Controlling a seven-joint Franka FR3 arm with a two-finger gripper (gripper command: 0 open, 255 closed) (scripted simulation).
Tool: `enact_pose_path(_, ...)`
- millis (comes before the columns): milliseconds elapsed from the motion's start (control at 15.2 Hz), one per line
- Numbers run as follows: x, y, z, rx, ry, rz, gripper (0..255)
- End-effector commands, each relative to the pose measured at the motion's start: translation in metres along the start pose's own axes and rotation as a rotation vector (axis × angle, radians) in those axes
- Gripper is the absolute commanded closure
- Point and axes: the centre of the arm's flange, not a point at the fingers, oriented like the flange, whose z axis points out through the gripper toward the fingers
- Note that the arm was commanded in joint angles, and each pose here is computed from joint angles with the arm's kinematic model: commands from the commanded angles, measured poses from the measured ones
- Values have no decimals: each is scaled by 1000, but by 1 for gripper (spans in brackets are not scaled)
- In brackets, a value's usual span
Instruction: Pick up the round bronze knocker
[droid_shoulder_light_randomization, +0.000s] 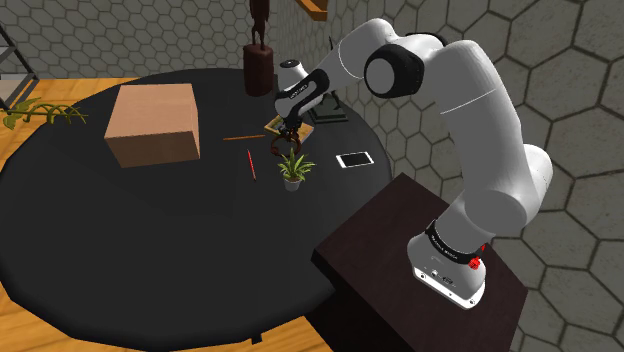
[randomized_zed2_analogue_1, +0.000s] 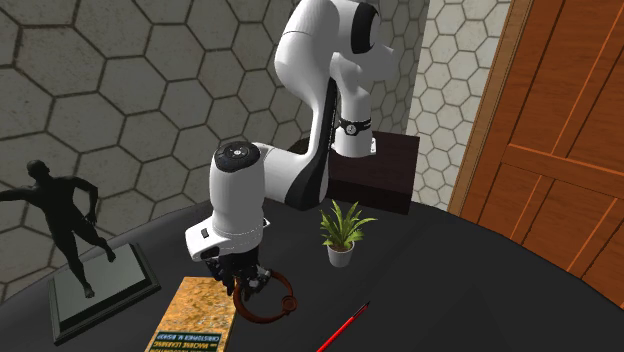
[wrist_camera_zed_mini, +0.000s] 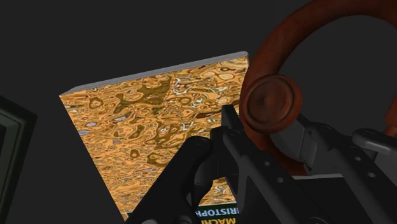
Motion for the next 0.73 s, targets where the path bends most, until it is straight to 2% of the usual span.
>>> enact_pose_path(0, 0, 0, 0, 0, 0, 0, 255)
enact_pose_path(264, 0, 0, 1, 0, 0, 0, 255)
enact_pose_path(660, -1, 4, -31, 0, 0, 0, 255)
